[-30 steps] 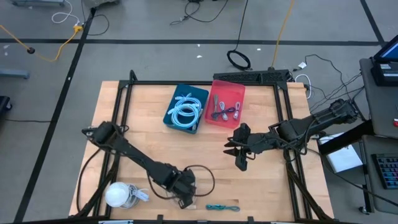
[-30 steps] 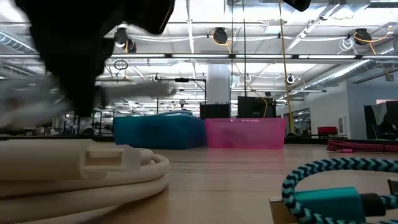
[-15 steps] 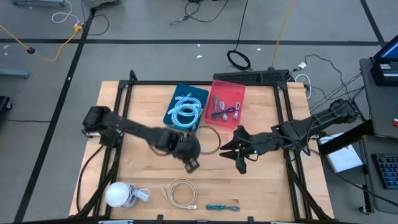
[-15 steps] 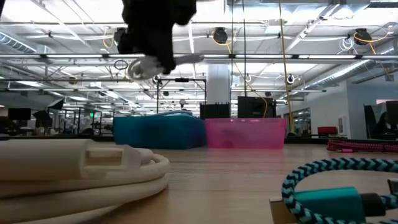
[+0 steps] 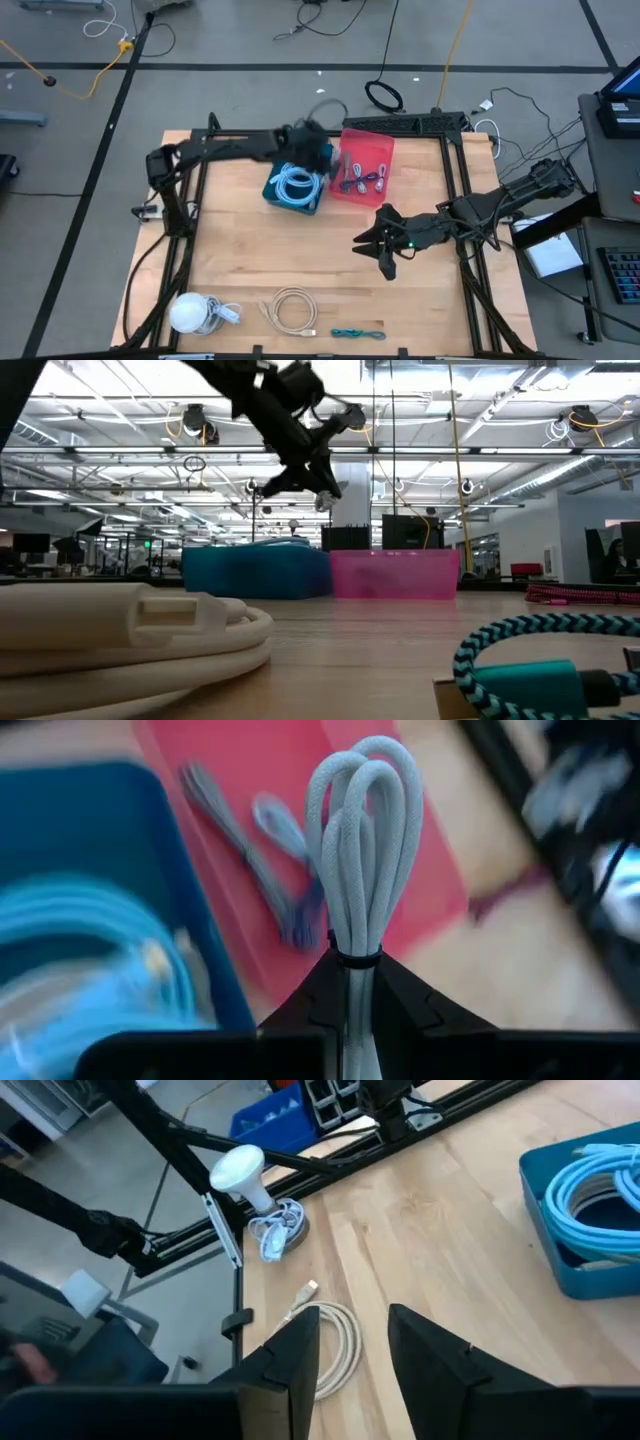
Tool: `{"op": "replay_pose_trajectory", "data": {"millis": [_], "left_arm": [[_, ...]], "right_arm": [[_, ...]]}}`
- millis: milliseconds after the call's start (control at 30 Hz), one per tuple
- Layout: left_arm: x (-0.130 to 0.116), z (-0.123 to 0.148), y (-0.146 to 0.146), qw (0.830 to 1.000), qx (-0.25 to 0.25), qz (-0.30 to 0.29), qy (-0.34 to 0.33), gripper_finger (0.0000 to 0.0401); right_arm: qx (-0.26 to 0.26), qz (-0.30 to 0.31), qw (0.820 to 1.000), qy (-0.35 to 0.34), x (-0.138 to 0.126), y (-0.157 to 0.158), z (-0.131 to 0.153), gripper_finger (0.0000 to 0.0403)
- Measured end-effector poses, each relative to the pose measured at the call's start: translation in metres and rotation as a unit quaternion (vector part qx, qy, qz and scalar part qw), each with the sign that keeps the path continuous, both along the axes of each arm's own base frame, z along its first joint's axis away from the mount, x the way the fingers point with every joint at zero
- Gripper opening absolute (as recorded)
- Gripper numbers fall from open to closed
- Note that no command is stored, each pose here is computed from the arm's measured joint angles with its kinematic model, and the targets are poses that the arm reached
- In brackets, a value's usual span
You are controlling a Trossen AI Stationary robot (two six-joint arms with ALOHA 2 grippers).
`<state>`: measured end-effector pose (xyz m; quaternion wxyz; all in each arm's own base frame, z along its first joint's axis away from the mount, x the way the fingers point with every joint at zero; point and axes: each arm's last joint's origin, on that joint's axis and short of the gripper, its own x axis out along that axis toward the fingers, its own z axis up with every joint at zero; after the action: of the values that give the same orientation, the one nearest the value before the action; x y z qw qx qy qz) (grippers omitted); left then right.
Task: Pick & Place USB Port
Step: Put the small white charger cable into the pink bin
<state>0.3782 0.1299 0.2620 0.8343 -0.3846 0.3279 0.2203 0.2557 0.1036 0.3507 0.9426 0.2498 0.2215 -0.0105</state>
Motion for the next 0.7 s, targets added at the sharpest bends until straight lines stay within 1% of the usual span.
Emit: {"op": "replay_pose_trajectory", "data": {"millis": [67,133,300,400,467,533,567,633,700], "left_arm": [[0.001,-0.004,0.021,0.999,-0.018,0.009,-0.031,0.0024],[0.005,-0.008,0.032,0.998,-0.032,-0.003,-0.051,0.0024],[0.028,-0.022,0.034,0.996,-0.048,-0.061,-0.051,0.0024],[0.048,-0.016,0.028,0.993,-0.038,-0.099,-0.059,0.0024],[0.058,-0.003,0.021,0.990,-0.015,-0.130,-0.058,0.0024],[0.060,0.013,0.014,0.986,0.019,-0.159,-0.035,0.0024],[0.060,0.023,0.010,0.984,0.044,-0.171,-0.021,0.0024],[0.053,0.047,0.005,0.978,0.097,-0.185,0.007,0.0024],[0.043,0.068,-0.001,0.972,0.128,-0.192,0.033,0.0024]], "right_arm": [[0.002,0.000,1.000,-0.005,0.000,0.000,0.001,0.0116],[-0.001,-0.003,1.000,-0.010,0.001,0.000,0.002,0.0116],[-0.017,-0.043,0.999,-0.022,0.001,-0.003,0.003,0.0116],[-0.029,-0.087,0.996,-0.015,0.000,-0.006,0.001,0.0116],[-0.037,-0.121,0.992,-0.008,0.000,-0.010,-0.001,0.0116],[-0.044,-0.164,0.985,0.011,-0.002,-0.015,-0.006,0.0116],[-0.046,-0.180,0.982,0.021,-0.003,-0.017,-0.008,0.0116],[-0.049,-0.203,0.977,0.045,-0.006,-0.023,-0.013,0.0116],[-0.048,-0.218,0.973,0.059,-0.006,-0.028,-0.016,0.0116]]}}
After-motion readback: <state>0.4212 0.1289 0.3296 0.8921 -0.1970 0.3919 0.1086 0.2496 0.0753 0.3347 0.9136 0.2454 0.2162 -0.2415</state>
